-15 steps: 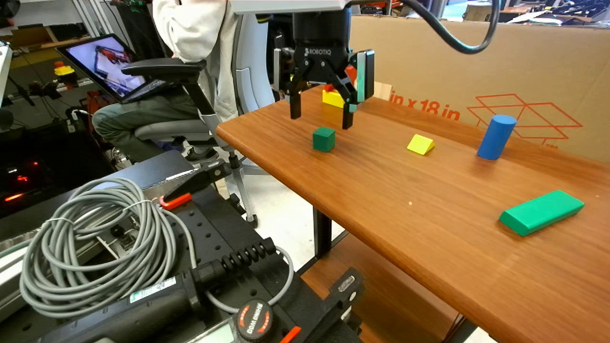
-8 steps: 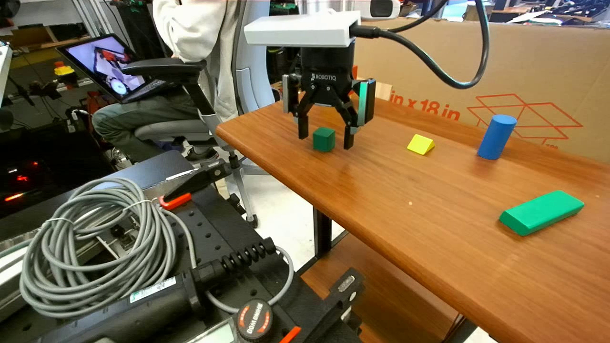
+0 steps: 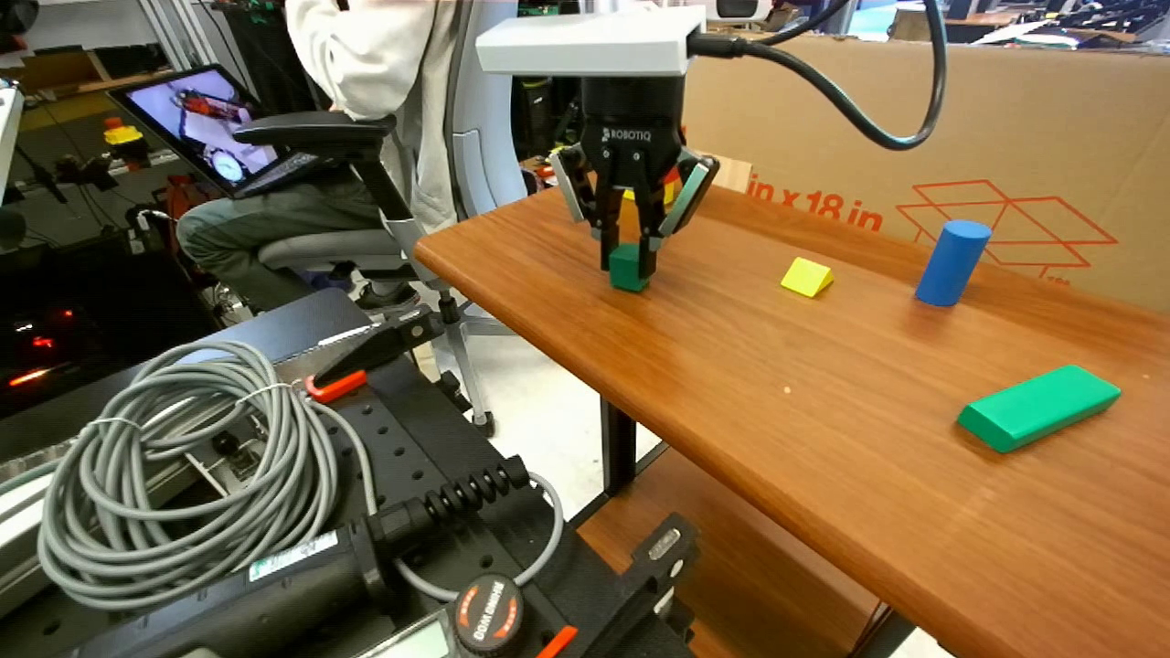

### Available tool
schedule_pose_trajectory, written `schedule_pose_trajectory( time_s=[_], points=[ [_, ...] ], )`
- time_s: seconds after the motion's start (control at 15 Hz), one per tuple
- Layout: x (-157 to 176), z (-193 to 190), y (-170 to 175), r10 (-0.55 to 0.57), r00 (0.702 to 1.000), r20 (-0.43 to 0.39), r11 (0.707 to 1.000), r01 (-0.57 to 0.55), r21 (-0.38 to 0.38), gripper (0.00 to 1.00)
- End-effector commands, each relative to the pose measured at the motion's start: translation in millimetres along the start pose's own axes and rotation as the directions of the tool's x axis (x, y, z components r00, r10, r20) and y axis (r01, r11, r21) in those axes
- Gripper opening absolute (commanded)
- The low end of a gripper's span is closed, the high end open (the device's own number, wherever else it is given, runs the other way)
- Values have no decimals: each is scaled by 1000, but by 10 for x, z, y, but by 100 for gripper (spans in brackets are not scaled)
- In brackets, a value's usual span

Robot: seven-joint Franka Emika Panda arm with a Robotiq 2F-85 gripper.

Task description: Move the green cube to the left then move it to the right

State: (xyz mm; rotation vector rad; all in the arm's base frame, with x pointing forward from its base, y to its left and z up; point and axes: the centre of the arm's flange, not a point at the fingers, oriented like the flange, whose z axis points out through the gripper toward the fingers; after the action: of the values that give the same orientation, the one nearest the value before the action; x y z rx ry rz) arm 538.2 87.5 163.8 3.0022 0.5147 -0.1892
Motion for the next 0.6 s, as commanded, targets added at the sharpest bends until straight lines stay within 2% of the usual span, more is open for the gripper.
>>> schedule_pose_trajectory(
  time_s=[0.0, 0.2, 0.53],
  points=[
    [-261, -173, 232, -30, 999, -22, 999, 30, 24, 8],
    [-409, -276, 595, -12, 1000, -21, 999, 13, 33, 8],
    [-499, -341, 1191, 68, 998, -15, 993, -66, 95, 8]
  ],
)
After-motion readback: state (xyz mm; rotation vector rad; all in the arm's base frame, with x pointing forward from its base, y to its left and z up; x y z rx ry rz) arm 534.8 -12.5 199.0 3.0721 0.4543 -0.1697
